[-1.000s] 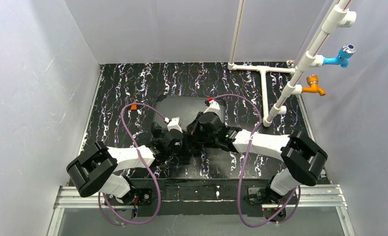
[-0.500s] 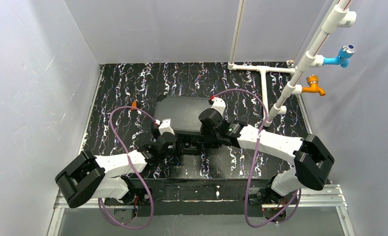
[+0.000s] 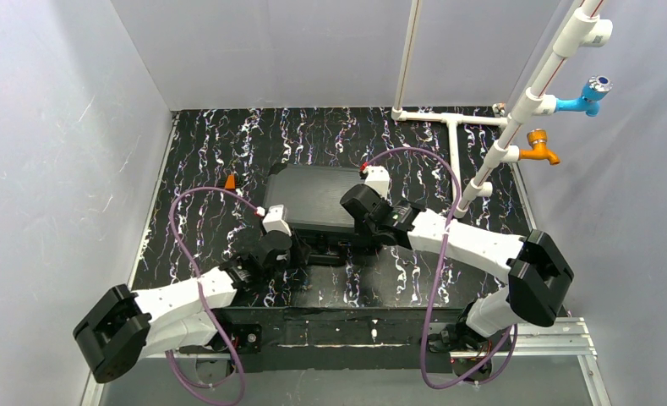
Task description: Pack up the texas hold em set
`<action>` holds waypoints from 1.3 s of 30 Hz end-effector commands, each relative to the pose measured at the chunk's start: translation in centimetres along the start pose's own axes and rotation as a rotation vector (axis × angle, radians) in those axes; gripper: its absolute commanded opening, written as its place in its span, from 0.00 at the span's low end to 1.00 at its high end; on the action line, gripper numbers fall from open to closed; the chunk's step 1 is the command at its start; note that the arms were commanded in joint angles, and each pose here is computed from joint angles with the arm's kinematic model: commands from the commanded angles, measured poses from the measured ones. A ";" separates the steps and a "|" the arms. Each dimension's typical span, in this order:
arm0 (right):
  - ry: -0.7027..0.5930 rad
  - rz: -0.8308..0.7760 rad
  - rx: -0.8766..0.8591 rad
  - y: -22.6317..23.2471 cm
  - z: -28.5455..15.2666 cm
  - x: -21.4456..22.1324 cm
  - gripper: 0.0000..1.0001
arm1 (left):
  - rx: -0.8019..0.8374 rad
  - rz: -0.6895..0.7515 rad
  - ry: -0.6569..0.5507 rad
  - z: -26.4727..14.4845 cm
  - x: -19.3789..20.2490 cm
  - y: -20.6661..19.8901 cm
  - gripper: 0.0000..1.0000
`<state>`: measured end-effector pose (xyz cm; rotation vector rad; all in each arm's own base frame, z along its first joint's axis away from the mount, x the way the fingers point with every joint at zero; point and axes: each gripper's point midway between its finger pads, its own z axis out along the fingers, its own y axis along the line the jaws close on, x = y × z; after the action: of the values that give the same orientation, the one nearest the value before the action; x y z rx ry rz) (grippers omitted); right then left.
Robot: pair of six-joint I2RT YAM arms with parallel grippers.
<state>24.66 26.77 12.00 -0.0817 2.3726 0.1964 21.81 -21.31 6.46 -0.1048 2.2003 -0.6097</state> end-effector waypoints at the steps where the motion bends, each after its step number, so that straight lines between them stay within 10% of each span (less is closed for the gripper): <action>1: 0.223 -0.222 0.112 -4.2 -1.6 4.9 0.01 | -0.024 0.022 -0.034 -1.2 -1.0 0.7 0.17; 20: -0.271 -0.197 -0.280 3.8 -9.6 -10.6 0.97 | -0.148 0.245 -0.210 -11.6 -10.9 1.9 0.46; 26: -0.426 -0.172 -0.386 5.5 -12.8 -14.6 0.98 | -0.210 0.310 -0.290 -15.4 -15.2 1.9 0.96; 39: -0.600 -0.093 -0.397 3.1 -16.0 -16.7 0.98 | -0.426 0.444 -0.465 -23.6 -20.8 6.2 0.98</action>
<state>25.20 28.03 32.61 -0.3418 1.8102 0.5390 18.86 -4.17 32.03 -0.0048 1.7907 -0.0765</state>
